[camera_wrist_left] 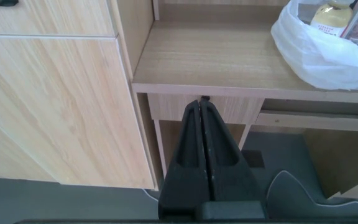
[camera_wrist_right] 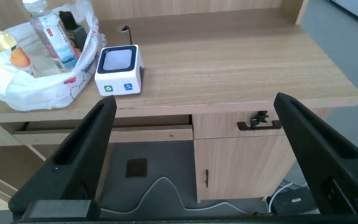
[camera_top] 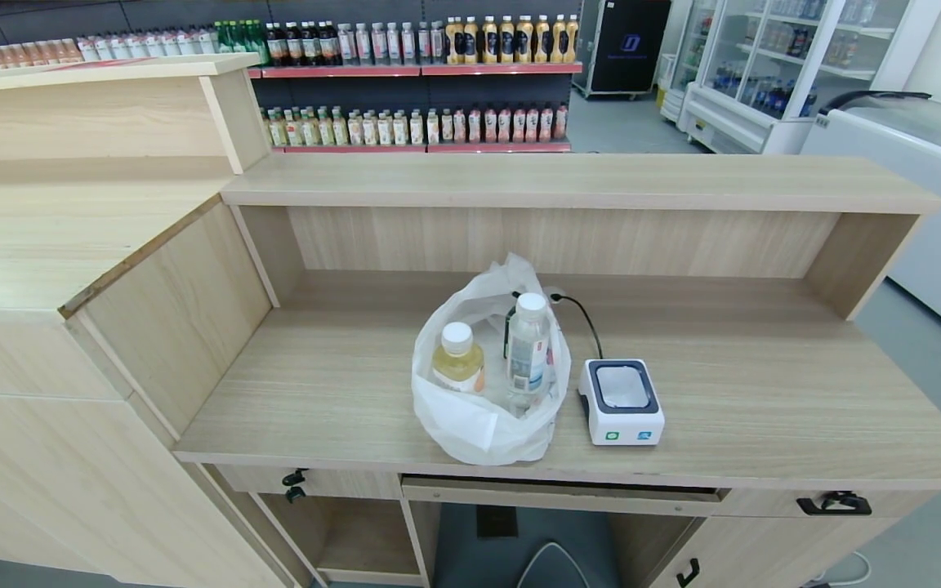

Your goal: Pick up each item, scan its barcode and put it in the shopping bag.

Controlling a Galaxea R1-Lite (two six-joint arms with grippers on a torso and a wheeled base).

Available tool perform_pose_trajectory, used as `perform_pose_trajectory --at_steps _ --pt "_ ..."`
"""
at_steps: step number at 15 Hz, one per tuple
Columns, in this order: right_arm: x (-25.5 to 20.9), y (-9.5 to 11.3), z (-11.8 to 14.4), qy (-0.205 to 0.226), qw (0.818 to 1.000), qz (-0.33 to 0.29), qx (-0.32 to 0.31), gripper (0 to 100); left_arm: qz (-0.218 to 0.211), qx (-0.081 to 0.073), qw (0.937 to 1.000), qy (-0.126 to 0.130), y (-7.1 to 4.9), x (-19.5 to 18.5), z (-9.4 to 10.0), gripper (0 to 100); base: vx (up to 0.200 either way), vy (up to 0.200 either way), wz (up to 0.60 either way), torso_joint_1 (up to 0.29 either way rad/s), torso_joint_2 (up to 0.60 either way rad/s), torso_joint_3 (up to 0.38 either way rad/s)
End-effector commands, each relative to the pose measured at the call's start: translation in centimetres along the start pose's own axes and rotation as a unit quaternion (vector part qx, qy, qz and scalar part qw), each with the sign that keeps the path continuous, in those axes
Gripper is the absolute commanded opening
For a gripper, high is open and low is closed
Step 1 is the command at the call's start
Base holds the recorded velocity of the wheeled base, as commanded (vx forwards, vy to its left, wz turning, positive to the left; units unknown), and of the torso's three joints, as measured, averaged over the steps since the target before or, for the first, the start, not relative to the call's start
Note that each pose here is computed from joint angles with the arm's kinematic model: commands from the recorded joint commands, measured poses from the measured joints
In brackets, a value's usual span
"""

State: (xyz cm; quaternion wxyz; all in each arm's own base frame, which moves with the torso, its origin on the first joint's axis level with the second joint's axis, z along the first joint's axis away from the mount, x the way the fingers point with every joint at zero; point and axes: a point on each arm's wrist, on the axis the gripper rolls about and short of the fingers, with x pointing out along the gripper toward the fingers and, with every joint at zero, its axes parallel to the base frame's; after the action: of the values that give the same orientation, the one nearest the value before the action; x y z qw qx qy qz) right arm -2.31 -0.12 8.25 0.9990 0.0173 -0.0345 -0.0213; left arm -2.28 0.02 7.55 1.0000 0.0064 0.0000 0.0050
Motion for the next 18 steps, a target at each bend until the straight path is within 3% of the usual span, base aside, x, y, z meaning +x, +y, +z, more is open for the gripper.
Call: perform_pose_trajectory --at_steps 1,11,18 --pt "0.03 0.00 0.01 0.001 1.000 0.000 0.003 100 0.000 0.000 1.0000 0.000 0.00 0.00 0.00 0 0.000 0.000 0.00 0.000 0.00 0.000" --pt "0.02 -0.08 0.00 0.000 0.998 -0.018 0.057 100 0.000 0.000 1.0000 0.000 0.00 0.00 0.00 0 0.000 0.000 0.00 0.000 0.00 0.000" --pt "0.02 -0.08 0.02 0.000 0.998 -0.018 0.058 100 0.000 0.001 1.0000 0.000 0.00 0.00 0.00 0 0.000 0.000 0.00 0.000 0.00 0.000"
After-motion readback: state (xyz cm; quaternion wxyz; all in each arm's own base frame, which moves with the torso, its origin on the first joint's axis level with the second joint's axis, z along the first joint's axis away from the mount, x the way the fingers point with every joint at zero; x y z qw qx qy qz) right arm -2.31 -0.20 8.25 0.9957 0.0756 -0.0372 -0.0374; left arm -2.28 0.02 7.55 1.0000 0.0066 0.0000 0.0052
